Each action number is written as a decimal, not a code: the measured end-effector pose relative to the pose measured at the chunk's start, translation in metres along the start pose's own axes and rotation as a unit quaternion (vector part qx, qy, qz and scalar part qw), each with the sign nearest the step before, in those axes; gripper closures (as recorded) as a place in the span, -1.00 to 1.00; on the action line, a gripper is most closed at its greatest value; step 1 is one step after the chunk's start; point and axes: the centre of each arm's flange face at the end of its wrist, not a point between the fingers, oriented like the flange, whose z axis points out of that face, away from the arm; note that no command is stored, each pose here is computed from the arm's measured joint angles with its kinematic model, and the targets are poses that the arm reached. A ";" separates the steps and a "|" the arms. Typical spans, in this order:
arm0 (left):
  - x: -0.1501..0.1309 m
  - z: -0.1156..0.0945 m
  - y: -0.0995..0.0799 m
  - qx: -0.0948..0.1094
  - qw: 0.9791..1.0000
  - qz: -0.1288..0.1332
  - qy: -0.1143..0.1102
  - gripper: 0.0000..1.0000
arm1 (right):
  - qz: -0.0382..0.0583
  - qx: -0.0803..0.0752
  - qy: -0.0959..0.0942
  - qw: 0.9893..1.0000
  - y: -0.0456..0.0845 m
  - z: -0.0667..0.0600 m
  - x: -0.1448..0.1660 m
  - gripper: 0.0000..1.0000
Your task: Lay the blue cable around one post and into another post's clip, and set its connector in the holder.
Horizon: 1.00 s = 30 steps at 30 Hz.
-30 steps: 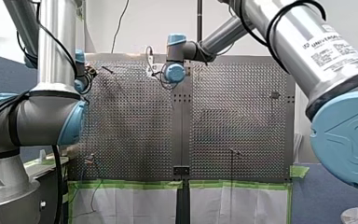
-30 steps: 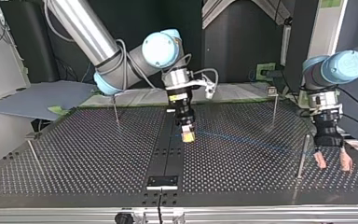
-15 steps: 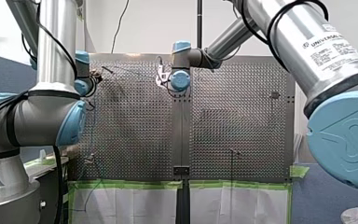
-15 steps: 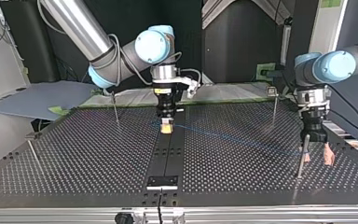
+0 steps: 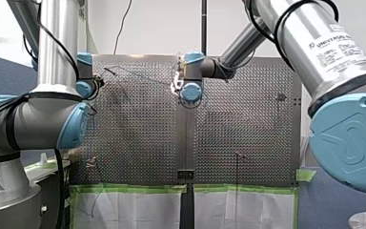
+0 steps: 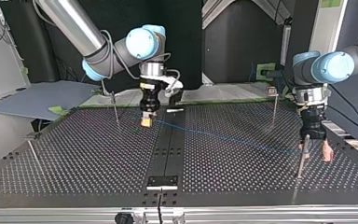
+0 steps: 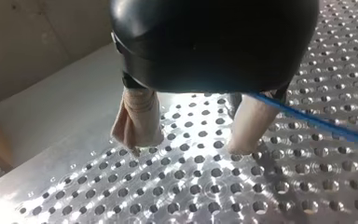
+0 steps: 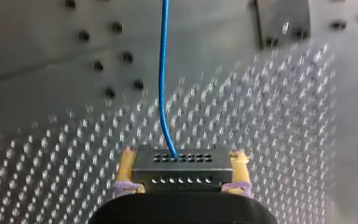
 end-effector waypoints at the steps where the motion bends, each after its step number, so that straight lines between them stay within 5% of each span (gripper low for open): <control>1: 0.000 0.000 0.000 -0.002 1.000 0.000 -0.001 -1.00 | 0.005 -0.009 0.002 1.000 0.007 0.000 -0.003 1.00; 8: 0.000 0.000 0.000 -0.004 1.000 -0.001 -0.002 -1.00 | 0.019 -0.060 0.017 0.998 0.055 0.007 -0.018 1.00; 15: 0.000 0.000 0.001 -0.004 1.000 -0.001 -0.002 -1.00 | 0.026 -0.077 0.025 0.996 0.104 0.015 -0.030 1.00; 24: 0.000 -0.001 0.000 -0.004 1.000 -0.001 -0.001 -1.00 | 0.003 -0.087 0.029 0.996 0.165 0.021 -0.044 1.00; 27: 0.000 -0.001 0.000 -0.004 1.000 0.000 -0.002 -1.00 | -0.009 -0.102 0.032 0.994 0.186 0.020 -0.047 1.00; 30: 0.001 -0.001 0.001 -0.004 1.000 0.001 -0.001 -1.00 | -0.015 -0.124 0.037 0.991 0.209 0.019 -0.050 1.00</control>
